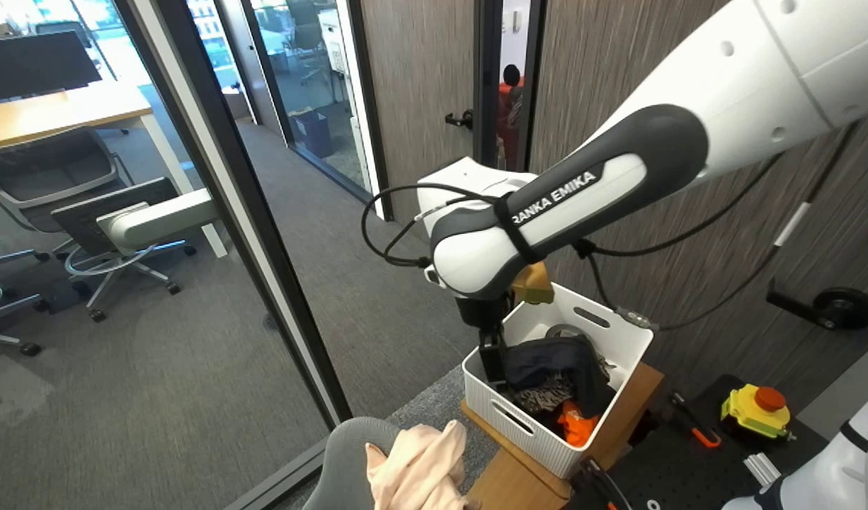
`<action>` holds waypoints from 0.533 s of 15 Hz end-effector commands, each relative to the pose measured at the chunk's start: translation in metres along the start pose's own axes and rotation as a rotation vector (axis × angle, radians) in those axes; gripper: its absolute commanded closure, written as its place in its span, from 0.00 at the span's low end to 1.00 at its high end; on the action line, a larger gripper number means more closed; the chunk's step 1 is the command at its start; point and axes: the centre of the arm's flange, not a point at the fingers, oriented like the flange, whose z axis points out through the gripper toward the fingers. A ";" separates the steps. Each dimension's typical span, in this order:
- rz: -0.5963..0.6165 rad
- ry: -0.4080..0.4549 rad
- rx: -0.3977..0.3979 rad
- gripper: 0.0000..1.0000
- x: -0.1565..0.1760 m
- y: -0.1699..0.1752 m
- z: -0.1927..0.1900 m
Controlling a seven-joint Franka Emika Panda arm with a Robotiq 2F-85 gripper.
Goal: Put the peach shirt on the backrest of the grey chair
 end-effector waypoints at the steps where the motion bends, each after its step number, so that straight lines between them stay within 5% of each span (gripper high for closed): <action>1: 0.183 0.073 -0.028 0.00 -0.076 -0.032 -0.037; 8: 0.507 0.204 -0.026 0.00 -0.175 -0.073 -0.085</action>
